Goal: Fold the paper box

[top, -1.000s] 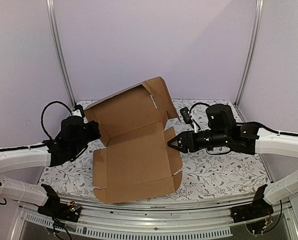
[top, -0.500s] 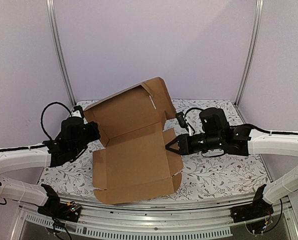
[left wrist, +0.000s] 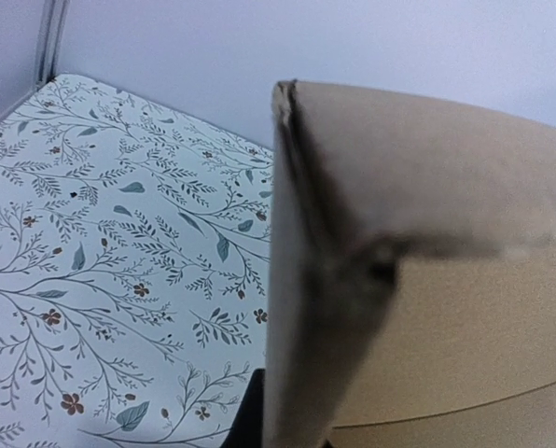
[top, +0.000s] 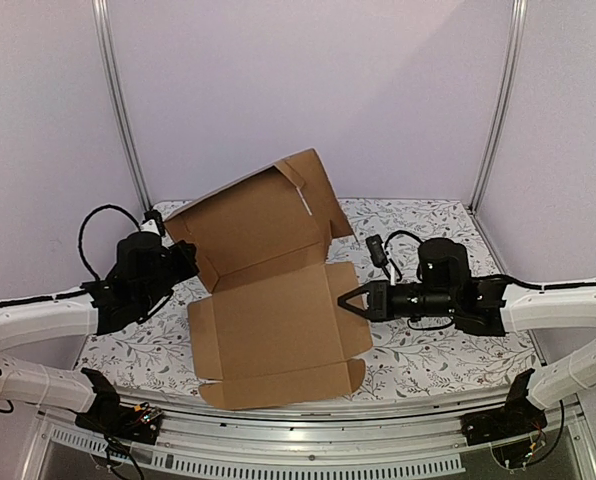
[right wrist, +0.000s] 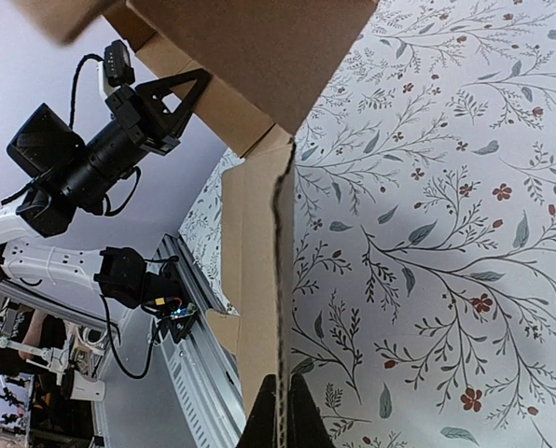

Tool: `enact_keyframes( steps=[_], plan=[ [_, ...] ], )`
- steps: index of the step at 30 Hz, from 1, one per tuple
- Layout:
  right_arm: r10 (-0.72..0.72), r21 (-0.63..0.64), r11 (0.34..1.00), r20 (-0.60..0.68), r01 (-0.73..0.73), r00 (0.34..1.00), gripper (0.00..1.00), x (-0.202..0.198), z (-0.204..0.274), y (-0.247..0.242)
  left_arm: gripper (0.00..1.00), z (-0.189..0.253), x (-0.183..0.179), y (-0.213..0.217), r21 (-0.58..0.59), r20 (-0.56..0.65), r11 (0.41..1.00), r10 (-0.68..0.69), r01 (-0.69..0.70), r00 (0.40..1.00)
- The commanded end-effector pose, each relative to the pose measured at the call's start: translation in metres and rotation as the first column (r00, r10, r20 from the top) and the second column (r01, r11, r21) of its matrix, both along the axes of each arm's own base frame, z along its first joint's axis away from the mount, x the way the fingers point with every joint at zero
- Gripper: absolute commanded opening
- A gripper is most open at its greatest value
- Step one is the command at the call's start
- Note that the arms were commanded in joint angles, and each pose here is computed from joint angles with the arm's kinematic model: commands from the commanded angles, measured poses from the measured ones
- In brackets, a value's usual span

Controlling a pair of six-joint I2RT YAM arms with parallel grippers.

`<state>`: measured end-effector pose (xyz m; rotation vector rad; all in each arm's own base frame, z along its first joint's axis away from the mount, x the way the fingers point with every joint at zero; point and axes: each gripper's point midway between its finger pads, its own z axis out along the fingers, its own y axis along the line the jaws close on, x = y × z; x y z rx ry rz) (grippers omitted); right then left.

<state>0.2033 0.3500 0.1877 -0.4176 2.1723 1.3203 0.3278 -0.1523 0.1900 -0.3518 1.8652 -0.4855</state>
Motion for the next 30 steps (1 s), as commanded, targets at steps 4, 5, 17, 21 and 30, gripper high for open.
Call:
enact_keyframes(
  steps=[4,5,17,21,30],
  plan=[
    [0.093,0.306,0.941,0.165,-0.140,0.982,0.00,-0.018,0.065,0.014,0.00,0.028,-0.005,-0.027,-0.126,0.051,0.981,-0.140,0.146,0.989],
    [0.105,0.336,0.927,0.186,-0.164,0.977,0.00,-0.021,0.072,0.014,0.00,0.031,-0.005,-0.029,-0.130,0.056,0.979,-0.153,0.159,0.987],
    [0.234,0.595,0.703,0.324,-0.390,0.917,0.00,-0.041,0.130,0.034,0.00,0.058,-0.015,-0.052,-0.174,0.125,0.937,-0.283,0.302,0.951],
    [0.274,0.612,0.677,0.307,-0.409,0.912,0.00,-0.038,0.130,0.045,0.00,0.065,-0.017,-0.057,-0.186,0.144,0.923,-0.312,0.336,0.939],
    [0.300,0.610,0.666,0.309,-0.430,0.903,0.01,-0.036,0.131,0.056,0.00,0.076,-0.017,-0.072,-0.250,0.188,0.881,-0.362,0.401,0.913]
  ],
)
